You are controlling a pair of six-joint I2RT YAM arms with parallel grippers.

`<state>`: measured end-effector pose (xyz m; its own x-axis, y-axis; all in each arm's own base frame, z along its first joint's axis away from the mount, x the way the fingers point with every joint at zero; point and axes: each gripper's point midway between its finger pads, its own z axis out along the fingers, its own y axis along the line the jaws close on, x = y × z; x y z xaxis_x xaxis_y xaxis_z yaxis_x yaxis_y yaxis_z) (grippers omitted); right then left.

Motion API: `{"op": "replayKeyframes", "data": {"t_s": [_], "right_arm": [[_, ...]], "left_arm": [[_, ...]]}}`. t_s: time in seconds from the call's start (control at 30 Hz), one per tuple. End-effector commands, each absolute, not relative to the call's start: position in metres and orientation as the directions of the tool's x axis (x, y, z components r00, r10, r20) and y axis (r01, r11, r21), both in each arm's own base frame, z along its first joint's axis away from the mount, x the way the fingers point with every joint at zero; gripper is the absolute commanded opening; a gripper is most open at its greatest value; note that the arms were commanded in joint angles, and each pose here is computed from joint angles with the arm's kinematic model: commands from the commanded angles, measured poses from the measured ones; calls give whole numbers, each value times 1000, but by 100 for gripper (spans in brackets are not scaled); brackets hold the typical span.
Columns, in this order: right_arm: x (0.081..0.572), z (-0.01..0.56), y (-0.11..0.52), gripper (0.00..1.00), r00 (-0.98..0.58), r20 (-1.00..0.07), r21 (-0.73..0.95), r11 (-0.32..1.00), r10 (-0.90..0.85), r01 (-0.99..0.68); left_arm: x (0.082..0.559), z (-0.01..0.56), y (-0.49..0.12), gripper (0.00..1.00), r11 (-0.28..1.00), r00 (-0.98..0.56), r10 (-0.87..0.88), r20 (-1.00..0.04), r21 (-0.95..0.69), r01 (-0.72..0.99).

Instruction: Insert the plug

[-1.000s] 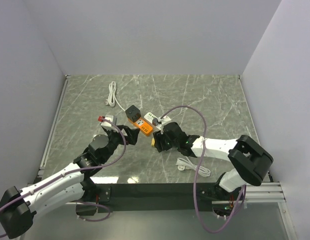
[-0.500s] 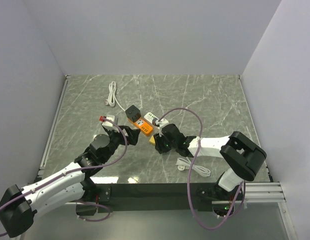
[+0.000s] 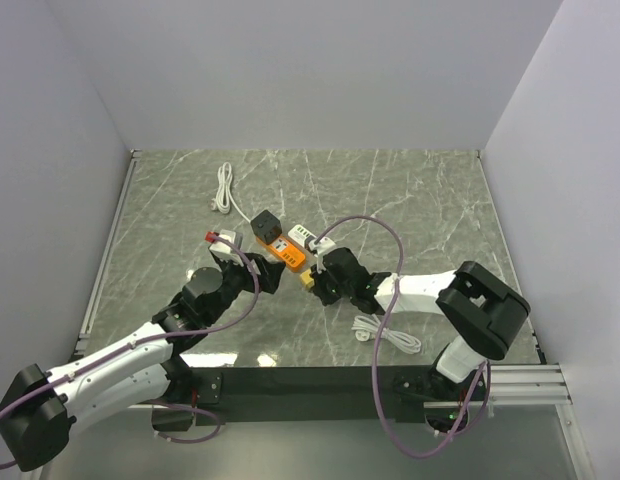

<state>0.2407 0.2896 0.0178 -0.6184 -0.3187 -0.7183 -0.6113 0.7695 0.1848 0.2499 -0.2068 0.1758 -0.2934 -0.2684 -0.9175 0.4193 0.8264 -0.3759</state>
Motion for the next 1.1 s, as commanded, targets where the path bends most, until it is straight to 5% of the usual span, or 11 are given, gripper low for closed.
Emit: {"op": "replayKeyframes", "data": {"t_s": [0.0,0.27,0.73,1.07], "right_arm": [[249,20,292,0,-594,-742,170,769,-311,-615],[249,35,295,0,-554,-778,174,747,-295,-641],[207,143,304,0,-254,-957,114,627,-139,-771],[190,155,313,0,-191,-972,76,589,-136,-805]], "left_arm": [[251,201,-214,99,799,-246,-297,-922,-382,465],[240,203,-234,99,726,-294,-278,-914,-400,559],[217,202,-277,99,506,-454,-232,-860,-505,699],[215,202,-280,99,478,-473,-260,-842,-538,694]]}}
